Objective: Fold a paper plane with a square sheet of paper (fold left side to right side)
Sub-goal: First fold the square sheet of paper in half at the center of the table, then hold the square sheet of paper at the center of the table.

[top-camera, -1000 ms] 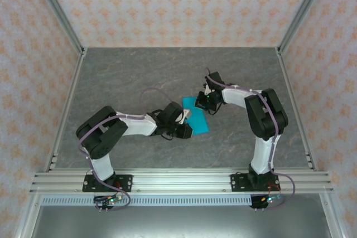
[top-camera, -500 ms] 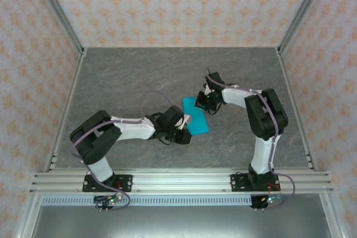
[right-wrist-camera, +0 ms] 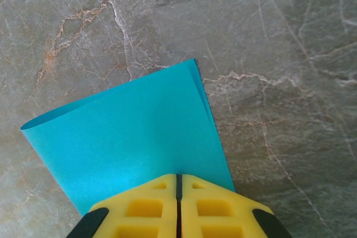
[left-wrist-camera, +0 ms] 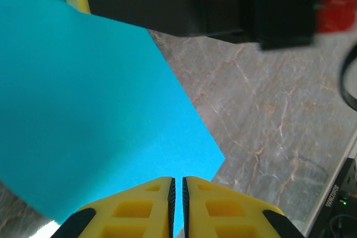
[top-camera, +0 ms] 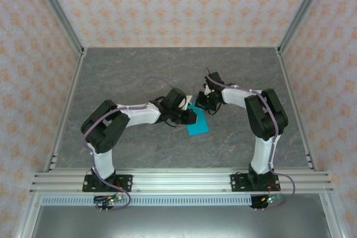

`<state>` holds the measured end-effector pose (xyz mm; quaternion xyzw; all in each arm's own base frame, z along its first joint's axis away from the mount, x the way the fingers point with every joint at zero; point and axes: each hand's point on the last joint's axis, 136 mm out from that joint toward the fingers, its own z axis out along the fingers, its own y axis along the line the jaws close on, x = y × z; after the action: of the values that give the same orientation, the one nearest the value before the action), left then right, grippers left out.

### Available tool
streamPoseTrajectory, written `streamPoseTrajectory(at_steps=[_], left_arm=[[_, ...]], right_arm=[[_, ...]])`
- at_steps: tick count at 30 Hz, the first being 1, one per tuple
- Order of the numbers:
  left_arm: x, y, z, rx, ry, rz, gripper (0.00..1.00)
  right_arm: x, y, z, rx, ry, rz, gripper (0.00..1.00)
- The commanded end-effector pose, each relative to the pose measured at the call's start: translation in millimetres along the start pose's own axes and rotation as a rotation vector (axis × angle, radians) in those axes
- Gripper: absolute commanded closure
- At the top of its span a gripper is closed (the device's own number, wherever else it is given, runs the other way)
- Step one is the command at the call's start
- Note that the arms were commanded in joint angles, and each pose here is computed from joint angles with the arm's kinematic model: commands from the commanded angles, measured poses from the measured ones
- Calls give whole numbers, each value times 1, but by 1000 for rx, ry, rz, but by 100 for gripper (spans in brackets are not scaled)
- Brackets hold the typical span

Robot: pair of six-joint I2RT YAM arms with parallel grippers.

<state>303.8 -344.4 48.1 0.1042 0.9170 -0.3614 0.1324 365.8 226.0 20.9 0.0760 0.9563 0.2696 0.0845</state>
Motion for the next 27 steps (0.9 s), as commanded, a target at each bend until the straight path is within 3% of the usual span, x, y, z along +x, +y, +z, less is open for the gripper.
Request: streamPoseTrajectory(at_steps=[1, 7, 13, 17, 21, 27], left_arm=[[-5, -1, 7, -3, -7, 3, 85], [10, 21, 18, -59, 27, -31, 85], [23, 33, 22, -92, 42, -53, 85], [27, 35, 26, -99, 46, -62, 85], [27, 33, 27, -100, 43, -56, 85], [27, 30, 27, -110, 49, -42, 85]], right_arm=[[9, -19, -4, 91, 12, 15, 92], [-3, 4, -14, 14, -38, 5, 89], [-27, 37, -52, -60, -150, -41, 84], [-30, 45, -84, -52, -217, -76, 72], [-4, 30, -102, -12, -204, -83, 72], [57, 1, -97, -26, -106, -32, 82]])
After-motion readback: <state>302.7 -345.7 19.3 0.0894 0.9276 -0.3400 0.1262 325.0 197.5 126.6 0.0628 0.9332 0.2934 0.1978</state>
